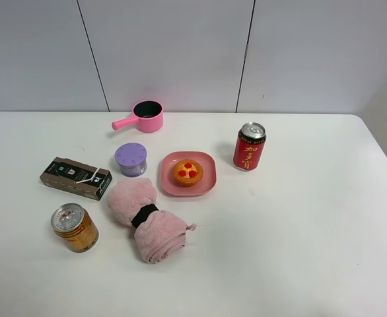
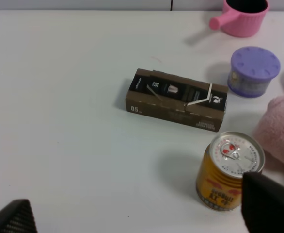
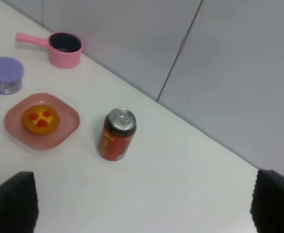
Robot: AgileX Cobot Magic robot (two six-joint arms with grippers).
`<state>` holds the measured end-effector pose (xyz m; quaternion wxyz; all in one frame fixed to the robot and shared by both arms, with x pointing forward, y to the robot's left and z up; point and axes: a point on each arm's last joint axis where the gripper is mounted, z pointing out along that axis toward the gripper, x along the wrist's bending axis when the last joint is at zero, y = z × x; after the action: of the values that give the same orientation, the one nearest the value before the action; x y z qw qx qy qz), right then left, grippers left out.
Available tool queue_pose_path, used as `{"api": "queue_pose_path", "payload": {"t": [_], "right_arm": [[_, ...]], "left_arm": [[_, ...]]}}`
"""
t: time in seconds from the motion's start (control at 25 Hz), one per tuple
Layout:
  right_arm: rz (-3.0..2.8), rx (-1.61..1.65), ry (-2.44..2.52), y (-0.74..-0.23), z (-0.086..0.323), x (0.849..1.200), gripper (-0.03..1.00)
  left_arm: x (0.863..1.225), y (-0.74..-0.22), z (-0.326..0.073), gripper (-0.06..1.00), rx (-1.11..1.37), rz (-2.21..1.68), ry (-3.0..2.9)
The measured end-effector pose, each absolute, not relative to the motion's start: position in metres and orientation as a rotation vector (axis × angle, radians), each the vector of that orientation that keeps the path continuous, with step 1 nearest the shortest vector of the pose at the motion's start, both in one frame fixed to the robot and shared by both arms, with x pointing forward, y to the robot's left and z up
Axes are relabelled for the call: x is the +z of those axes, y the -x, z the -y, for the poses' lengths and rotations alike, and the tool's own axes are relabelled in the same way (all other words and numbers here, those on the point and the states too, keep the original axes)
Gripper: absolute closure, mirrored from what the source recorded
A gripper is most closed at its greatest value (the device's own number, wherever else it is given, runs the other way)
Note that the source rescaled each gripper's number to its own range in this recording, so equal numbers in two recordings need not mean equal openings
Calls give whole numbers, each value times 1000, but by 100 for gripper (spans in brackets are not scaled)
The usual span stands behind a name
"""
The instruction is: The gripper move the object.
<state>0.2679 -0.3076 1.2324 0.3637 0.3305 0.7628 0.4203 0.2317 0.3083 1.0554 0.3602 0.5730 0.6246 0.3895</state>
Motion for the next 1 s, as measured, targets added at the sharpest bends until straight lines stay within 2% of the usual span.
{"api": "queue_pose_path", "payload": {"t": [0.44, 1.0], "right_arm": [[-1942, 1043, -953, -259, 305, 1222, 31], [-1586, 1027, -1374, -213, 290, 1120, 31]], "left_arm": [[1055, -232, -308, -6, 1004, -1610, -1477], [1055, -232, -308, -6, 1004, -1610, -1477]]}}
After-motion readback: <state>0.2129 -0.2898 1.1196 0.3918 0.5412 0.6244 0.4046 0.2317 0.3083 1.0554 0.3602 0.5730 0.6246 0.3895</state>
